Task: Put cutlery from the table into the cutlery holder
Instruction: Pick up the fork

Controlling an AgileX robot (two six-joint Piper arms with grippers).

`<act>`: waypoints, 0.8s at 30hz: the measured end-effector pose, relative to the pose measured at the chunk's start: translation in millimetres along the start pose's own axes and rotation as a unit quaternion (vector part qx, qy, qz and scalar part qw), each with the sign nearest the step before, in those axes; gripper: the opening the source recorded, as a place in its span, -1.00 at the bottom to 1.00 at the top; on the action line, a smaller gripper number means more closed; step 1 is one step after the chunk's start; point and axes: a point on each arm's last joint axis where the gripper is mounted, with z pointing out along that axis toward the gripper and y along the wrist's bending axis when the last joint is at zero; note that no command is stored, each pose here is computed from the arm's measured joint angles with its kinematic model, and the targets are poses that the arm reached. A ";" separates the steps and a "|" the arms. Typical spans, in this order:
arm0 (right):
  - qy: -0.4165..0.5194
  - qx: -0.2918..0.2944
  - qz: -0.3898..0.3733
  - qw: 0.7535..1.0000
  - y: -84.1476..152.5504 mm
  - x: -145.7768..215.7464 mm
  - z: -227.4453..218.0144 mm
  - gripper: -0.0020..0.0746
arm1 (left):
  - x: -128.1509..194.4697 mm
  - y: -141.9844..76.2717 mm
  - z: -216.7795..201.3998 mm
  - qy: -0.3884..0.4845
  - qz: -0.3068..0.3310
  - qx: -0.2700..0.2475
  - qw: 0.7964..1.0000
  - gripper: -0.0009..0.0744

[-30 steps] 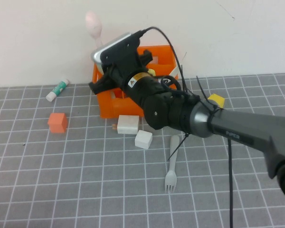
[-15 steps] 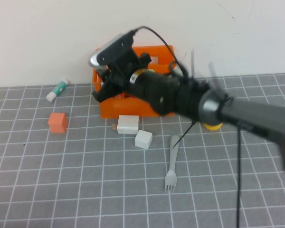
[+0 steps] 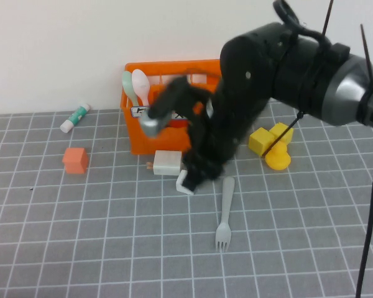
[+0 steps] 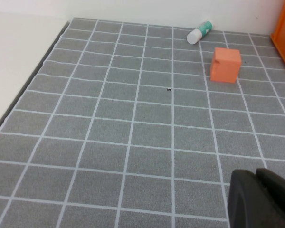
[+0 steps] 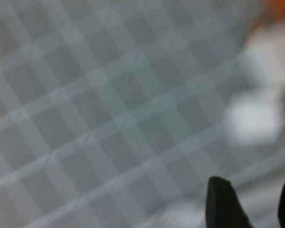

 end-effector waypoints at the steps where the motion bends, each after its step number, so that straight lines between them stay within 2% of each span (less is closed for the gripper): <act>1: 0.026 -0.010 0.023 0.999 2.1 5.9 2.7 -0.28 | 0.0 0.0 0.0 0.000 0.000 0.000 1.000 -0.98; 6: 0.078 -0.024 0.155 0.985 8.5 27.9 28.6 -0.28 | 0.0 0.0 0.0 0.000 0.000 0.000 1.000 -0.98; 9: 0.052 -0.032 0.225 0.972 12.3 33.3 47.1 -0.28 | 0.0 0.0 0.0 0.000 0.000 0.000 1.000 -0.98; 13: -0.010 -0.042 0.330 0.943 11.3 40.6 70.5 -0.28 | 0.0 0.0 0.0 0.000 0.001 0.000 1.000 -0.98; 19: -0.035 -0.021 0.386 0.921 5.2 46.4 79.1 -0.28 | 0.0 0.0 0.0 0.000 0.001 0.000 1.000 -0.98; 24: -0.021 0.014 0.401 0.916 -2.2 52.4 79.9 -0.27 | 0.0 0.0 0.0 0.000 0.001 0.000 1.000 -0.98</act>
